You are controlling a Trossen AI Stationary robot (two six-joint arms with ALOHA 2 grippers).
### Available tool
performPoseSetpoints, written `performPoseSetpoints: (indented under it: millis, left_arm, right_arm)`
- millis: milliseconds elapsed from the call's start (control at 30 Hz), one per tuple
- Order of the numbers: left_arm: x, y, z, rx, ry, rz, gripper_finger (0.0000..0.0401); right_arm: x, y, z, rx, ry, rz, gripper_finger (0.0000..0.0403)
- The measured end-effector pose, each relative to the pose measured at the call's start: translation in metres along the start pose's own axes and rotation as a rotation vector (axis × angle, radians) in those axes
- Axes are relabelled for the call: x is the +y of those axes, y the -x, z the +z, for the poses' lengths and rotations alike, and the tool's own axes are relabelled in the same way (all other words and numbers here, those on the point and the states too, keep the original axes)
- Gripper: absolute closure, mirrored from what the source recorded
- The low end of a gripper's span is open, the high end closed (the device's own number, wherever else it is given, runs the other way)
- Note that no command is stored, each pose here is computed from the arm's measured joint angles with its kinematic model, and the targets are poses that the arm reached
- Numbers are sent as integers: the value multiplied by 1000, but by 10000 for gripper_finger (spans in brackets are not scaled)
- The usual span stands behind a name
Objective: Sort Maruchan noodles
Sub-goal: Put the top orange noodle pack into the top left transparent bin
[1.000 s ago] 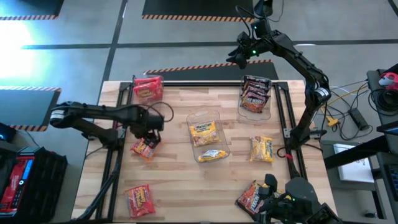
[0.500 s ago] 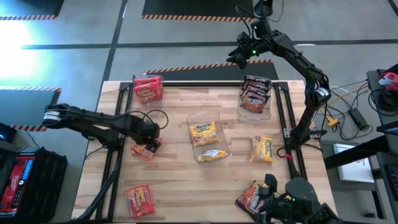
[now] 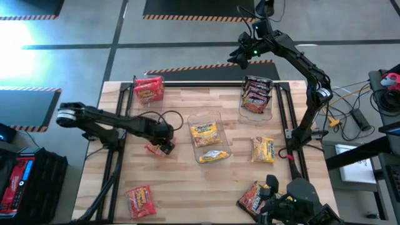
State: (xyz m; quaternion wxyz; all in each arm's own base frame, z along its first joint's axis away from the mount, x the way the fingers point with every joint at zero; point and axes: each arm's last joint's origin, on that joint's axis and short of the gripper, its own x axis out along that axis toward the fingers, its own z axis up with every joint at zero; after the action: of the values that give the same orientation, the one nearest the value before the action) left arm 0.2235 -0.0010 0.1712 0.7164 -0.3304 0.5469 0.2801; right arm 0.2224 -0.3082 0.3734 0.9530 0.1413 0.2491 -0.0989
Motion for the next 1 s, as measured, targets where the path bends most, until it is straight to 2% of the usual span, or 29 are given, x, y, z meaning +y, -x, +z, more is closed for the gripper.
performPoseSetpoints:
  millis: [233, 367, 667, 867, 1000]
  left_arm:
    - [-6, 9, 6, -11, -72, 46, 204]
    - [1, 25, -4, -63, -37, -6, 204]
    - [25, 27, -40, -129, 239, -46, 204]
    - [32, 19, -55, -210, 419, 0, 204]
    - [37, 11, -58, -235, 477, 37, 204]
  right_arm:
    - [0, 0, 0, 0, 0, 0, 188]
    - [0, 0, 0, 0, 0, 0, 188]
    - [0, 0, 0, 0, 0, 0, 188]
    - [0, 0, 0, 0, 0, 0, 188]
    - [0, 0, 0, 0, 0, 0, 188]
